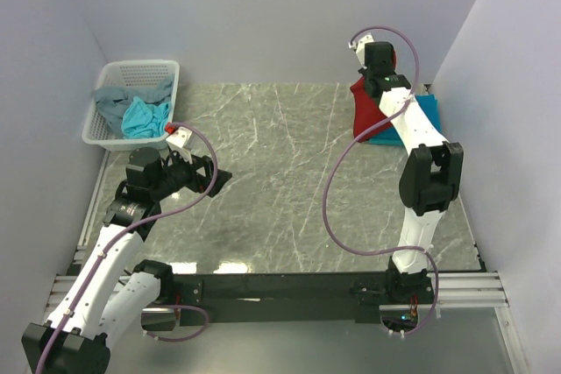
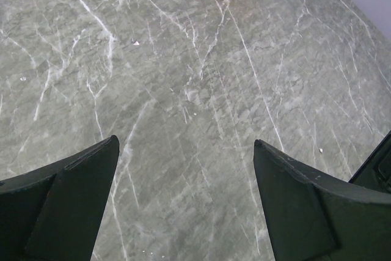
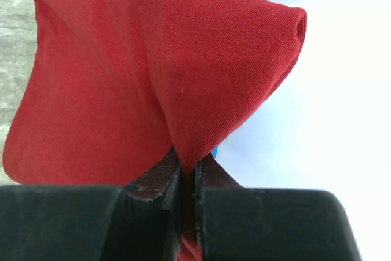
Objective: Fold and stack the t-shirts
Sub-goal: Neatly place the folded tshirt to the corner
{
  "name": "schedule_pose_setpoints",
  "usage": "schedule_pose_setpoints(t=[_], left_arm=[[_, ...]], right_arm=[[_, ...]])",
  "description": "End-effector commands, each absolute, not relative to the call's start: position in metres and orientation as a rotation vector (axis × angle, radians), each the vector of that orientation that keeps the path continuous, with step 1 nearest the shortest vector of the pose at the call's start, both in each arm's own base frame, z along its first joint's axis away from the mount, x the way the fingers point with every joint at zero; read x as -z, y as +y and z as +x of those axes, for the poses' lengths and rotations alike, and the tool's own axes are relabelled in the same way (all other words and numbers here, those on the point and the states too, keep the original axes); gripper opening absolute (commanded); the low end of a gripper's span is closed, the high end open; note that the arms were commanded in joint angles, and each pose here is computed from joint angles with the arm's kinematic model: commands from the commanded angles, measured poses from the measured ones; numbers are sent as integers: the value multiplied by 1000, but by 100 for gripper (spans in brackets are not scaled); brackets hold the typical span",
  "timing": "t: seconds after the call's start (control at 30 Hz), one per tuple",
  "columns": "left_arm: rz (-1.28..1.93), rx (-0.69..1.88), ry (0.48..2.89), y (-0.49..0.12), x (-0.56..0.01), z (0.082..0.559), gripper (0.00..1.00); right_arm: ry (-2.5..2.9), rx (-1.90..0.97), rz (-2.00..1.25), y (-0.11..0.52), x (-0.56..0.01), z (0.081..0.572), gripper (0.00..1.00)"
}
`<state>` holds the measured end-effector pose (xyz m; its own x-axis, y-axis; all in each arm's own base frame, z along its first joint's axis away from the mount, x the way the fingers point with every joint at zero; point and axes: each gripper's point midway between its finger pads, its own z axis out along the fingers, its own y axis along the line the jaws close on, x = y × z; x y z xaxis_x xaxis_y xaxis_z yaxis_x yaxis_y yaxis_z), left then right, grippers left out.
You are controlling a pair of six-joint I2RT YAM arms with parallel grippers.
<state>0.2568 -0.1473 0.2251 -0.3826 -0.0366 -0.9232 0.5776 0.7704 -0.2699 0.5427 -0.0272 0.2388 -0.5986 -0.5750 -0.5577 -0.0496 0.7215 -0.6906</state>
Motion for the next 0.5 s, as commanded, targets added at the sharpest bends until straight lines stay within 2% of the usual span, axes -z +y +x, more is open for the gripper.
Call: schedule_pose_setpoints(t=[0.0, 0.47], left_arm=[[432, 701, 1812, -149, -234, 259, 96], [438, 701, 1806, -150, -235, 258, 96]], right_arm=[[1953, 791, -367, -29, -313, 537, 0], [1901, 785, -345, -29, -343, 525, 0]])
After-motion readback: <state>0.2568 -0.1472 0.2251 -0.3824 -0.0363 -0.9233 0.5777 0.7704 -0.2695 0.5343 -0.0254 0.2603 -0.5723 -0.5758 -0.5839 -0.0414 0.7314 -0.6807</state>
